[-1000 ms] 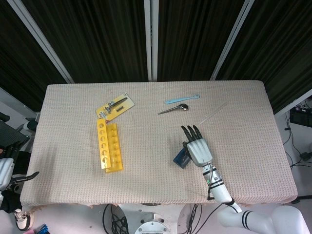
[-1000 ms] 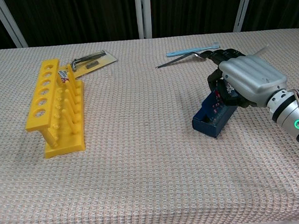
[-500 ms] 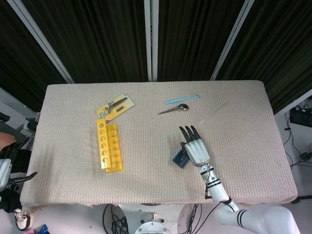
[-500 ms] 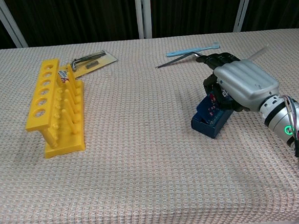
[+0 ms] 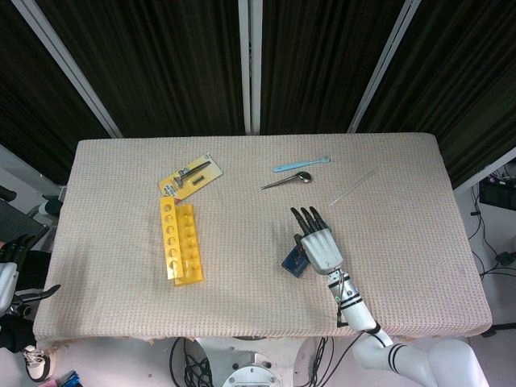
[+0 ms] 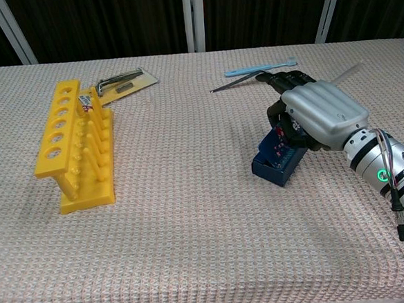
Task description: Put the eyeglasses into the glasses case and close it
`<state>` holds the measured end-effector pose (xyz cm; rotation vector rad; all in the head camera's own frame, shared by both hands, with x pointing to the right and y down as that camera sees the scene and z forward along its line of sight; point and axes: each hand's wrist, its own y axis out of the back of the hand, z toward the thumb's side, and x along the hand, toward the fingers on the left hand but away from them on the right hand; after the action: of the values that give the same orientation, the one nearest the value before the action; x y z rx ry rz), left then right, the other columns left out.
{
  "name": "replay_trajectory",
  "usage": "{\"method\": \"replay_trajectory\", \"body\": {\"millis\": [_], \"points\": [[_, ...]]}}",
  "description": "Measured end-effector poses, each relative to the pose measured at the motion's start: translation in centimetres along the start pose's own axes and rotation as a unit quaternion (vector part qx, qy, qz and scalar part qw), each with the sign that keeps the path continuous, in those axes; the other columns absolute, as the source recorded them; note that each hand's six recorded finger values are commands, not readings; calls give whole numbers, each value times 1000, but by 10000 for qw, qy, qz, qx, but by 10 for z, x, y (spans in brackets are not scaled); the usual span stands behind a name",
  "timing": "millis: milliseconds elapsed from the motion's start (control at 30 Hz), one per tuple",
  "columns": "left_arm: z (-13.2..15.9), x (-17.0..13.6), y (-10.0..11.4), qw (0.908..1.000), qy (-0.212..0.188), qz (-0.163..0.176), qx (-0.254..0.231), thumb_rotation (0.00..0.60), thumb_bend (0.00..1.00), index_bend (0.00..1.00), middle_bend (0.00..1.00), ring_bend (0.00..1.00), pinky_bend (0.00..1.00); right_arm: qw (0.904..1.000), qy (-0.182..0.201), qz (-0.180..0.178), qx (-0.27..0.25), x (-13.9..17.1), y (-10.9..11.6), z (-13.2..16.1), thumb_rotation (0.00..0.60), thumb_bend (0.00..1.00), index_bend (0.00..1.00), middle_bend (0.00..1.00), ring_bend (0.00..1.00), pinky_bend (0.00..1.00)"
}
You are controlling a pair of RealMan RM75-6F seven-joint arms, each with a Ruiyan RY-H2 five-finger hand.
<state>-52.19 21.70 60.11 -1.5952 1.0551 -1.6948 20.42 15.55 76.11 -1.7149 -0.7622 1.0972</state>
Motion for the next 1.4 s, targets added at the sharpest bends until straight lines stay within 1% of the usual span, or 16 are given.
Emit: {"method": "replay_trajectory", "body": {"millis": [100, 200, 267, 400, 567, 700, 833, 933, 1033, 1133, 1233, 1333, 1400], "points": [[1, 0, 0, 10000, -2, -10, 3, 375, 59, 65, 42, 71, 225, 10000, 15, -48, -2, 0, 3, -1, 600, 288, 0, 0, 0, 0], [2, 0, 0, 10000, -11, -9, 4, 377, 58, 66, 42, 71, 226, 9999, 35, -100, -15, -1, 5, -1, 600, 210, 0, 0, 0, 0], [2, 0, 0, 10000, -15, -8, 6, 376, 59, 66, 41, 71, 226, 9999, 57, -144, -61, -1, 8, -1, 600, 187, 0, 0, 0, 0], [3, 0, 1, 10000, -15, -10, 9, 375, 59, 66, 39, 71, 226, 9996, 98, -214, -144, -3, 11, -3, 600, 176, 0, 0, 0, 0], [4, 1, 2, 10000, -25, -15, 6, 378, 59, 66, 39, 71, 227, 9997, 82, -224, -90, -3, 13, -5, 600, 176, 0, 0, 0, 0], [6, 2, 4, 10000, -38, -7, 1, 375, 59, 65, 39, 71, 227, 9994, 73, -325, -111, -3, 19, -6, 600, 176, 0, 0, 0, 0], [9, 2, 5, 10000, -70, 8, 5, 376, 59, 66, 39, 71, 227, 9984, 63, -528, -168, -2, 32, -9, 600, 176, 0, 0, 0, 0], [12, 1, 9, 9999, -112, 68, 16, 376, 59, 66, 39, 71, 227, 9969, 64, -750, -212, 1, 47, -14, 600, 176, 0, 0, 0, 0], [16, 0, 13, 9998, -153, 133, 33, 374, 58, 66, 39, 71, 227, 9949, 55, -985, -224, 10, 67, -24, 600, 176, 0, 0, 0, 0], [20, -2, 16, 9996, -192, 201, 44, 374, 59, 65, 39, 71, 227, 9939, -76, -1095, -87, 25, 86, -43, 600, 176, 0, 0, 0, 0], [24, -5, 19, 9994, -218, 262, 56, 375, 58, 66, 39, 72, 227, 9941, -367, -1013, 86, 47, 101, -62, 600, 176, 0, 0, 0, 0], [26, -8, 22, 9992, -223, 310, 81, 375, 59, 66, 39, 71, 227, 9930, -866, -789, 177, 77, 115, -85, 600, 176, 0, 0, 0, 0], [26, -10, 23, 9991, -224, 331, 103, 374, 58, 66, 39, 71, 226, 9888, -1376, -550, 188, 105, 123, -105, 600, 176, 0, 0, 0, 0]]}}
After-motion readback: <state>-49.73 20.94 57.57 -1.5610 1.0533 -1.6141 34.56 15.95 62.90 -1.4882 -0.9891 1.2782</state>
